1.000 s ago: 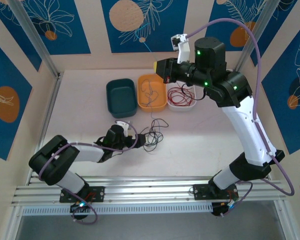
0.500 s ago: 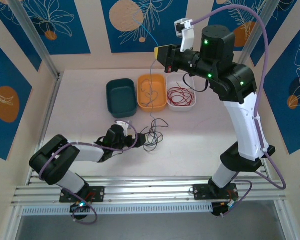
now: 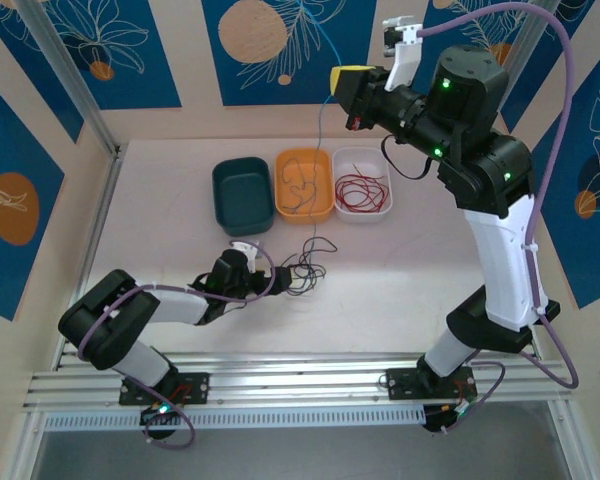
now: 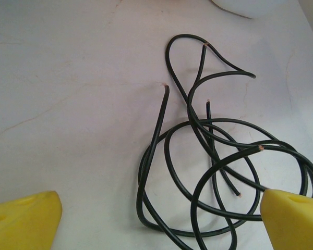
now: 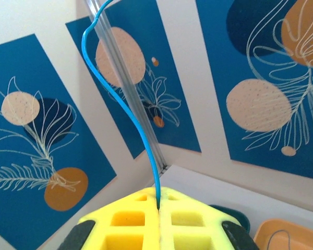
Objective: Untangle the cables
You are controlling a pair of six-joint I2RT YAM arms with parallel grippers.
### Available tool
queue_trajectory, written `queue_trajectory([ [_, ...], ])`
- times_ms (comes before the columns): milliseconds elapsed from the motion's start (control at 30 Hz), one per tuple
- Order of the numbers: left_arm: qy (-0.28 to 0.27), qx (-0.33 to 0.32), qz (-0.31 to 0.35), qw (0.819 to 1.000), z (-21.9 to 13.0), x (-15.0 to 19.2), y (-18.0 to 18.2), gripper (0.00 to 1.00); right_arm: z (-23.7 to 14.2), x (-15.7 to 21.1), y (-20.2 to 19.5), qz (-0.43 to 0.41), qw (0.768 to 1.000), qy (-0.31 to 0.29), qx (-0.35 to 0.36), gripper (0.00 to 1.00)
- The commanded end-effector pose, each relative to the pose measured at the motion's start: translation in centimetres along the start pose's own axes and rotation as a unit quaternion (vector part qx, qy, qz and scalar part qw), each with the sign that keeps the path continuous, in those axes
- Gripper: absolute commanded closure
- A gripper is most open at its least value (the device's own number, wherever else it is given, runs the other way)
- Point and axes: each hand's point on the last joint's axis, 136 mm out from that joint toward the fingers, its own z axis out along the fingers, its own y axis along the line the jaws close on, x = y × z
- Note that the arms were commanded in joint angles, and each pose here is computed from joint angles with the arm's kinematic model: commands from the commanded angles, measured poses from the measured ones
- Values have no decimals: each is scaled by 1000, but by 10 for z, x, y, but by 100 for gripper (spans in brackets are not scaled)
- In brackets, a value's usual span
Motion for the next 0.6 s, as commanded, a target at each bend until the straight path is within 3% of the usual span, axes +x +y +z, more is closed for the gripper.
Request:
queue_trajectory([
  [0, 17, -10, -14, 1000, 2, 10, 8, 3, -25, -38, 2, -14, 997, -69, 9, 100],
  [300, 23, -7, -19, 1000, 10, 13, 9, 4, -36, -73, 0, -25, 990, -140, 15, 100],
  [567, 20, 4, -34, 999, 16, 16, 9, 5, -28, -85, -9, -15, 988, -156, 14, 100],
])
